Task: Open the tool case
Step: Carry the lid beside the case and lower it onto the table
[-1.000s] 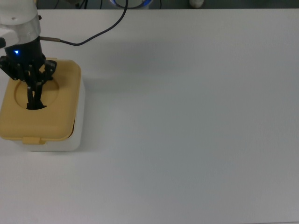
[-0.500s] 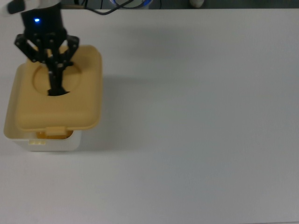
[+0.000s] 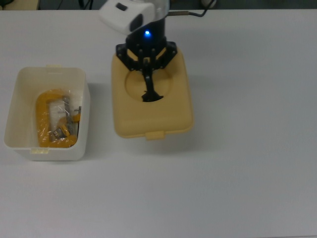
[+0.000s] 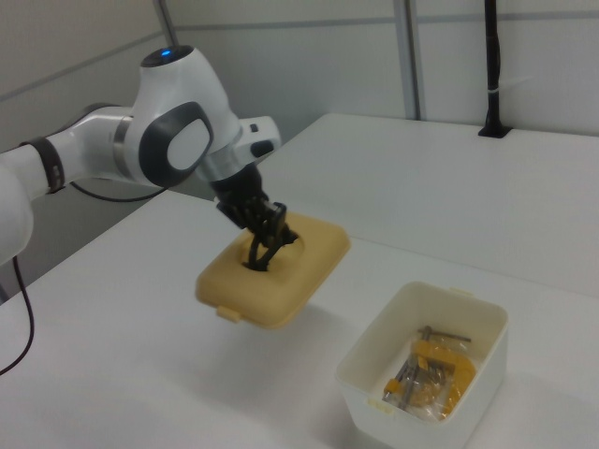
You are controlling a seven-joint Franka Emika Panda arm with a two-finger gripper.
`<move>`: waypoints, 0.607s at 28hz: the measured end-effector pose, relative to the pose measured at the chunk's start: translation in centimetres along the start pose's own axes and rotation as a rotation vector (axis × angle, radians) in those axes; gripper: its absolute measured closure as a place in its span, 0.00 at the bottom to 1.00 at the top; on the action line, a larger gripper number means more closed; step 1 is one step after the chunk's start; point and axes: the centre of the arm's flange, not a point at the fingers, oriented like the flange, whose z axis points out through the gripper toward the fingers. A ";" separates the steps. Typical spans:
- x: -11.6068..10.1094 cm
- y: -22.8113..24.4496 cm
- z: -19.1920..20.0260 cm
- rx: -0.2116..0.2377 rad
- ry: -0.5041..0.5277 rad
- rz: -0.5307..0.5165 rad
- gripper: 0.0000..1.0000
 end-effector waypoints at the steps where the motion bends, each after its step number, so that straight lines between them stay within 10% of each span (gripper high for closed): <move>1: -0.2 -0.7 0.2 0.002 -0.010 -0.004 0.93; 17: -3.4 -8.1 8.4 0.026 -0.021 -0.073 0.93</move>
